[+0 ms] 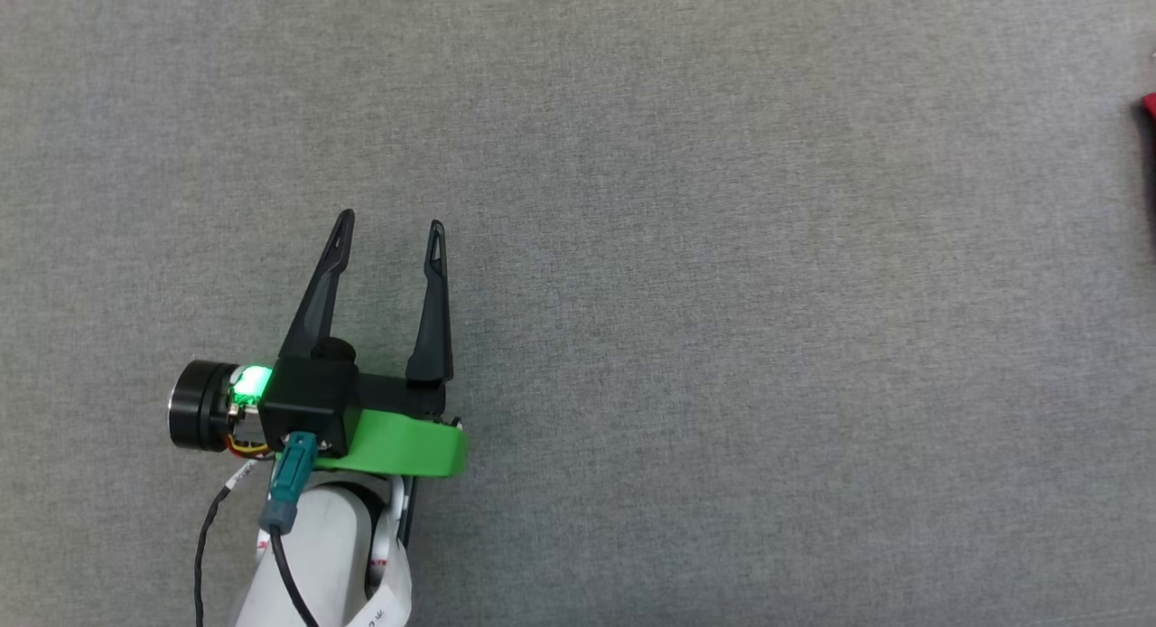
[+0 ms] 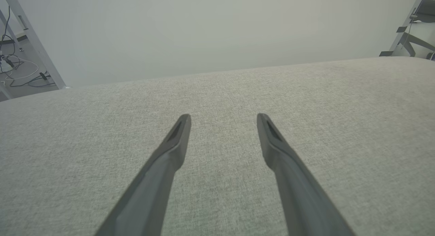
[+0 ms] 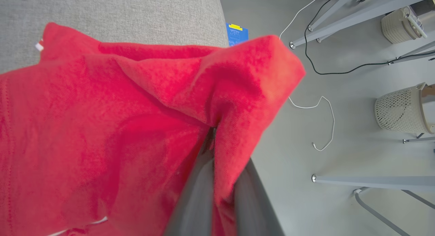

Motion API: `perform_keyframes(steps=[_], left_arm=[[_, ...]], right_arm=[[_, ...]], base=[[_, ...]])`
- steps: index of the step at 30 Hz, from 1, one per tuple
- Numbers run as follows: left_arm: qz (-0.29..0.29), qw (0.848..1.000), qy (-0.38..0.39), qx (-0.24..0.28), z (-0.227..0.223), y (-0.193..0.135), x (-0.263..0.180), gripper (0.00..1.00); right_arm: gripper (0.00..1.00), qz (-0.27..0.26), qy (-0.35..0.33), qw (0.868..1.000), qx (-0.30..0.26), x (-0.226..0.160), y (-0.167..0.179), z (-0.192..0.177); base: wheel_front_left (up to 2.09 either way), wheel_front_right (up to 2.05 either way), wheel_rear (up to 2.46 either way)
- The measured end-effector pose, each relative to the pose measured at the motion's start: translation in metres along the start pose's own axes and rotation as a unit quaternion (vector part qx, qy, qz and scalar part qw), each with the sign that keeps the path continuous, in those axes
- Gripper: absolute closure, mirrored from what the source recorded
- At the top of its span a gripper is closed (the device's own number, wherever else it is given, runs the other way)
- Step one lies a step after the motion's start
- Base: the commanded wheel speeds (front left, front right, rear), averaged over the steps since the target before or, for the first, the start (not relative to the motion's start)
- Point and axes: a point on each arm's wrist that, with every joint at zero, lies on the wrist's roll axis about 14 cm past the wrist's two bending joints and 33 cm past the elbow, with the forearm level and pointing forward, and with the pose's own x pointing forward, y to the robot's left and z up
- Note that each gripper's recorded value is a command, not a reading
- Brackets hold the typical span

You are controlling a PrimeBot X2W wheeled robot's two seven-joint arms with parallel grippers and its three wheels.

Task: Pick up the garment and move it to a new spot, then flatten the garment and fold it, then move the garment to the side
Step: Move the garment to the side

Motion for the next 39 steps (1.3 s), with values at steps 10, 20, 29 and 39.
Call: perform_keyframes(steps=[10,20,29,39], left_arm=[[0.005,1.000,-0.006,0.007,0.008,0.002,-0.003,0.00],[0.016,0.999,-0.025,0.014,0.034,0.004,-0.021,0.00],[0.044,0.998,-0.030,0.021,0.050,0.016,-0.055,0.00],[0.082,0.995,-0.045,0.030,0.069,0.035,-0.086,0.00]], right_arm=[[0.00,-0.021,-0.029,0.999,0.014,0.001,-0.007,0.005],[0.00,-0.022,-0.177,0.984,-0.009,-0.035,-0.009,0.058],[0.00,-0.021,-0.387,0.922,-0.016,-0.094,0.002,0.122],[0.00,0.043,-0.543,0.838,0.035,-0.171,0.090,0.160]], base=[[0.00,0.00,0.00],[0.00,0.00,0.00],[0.00,0.00,0.00],[0.00,0.00,0.00]])
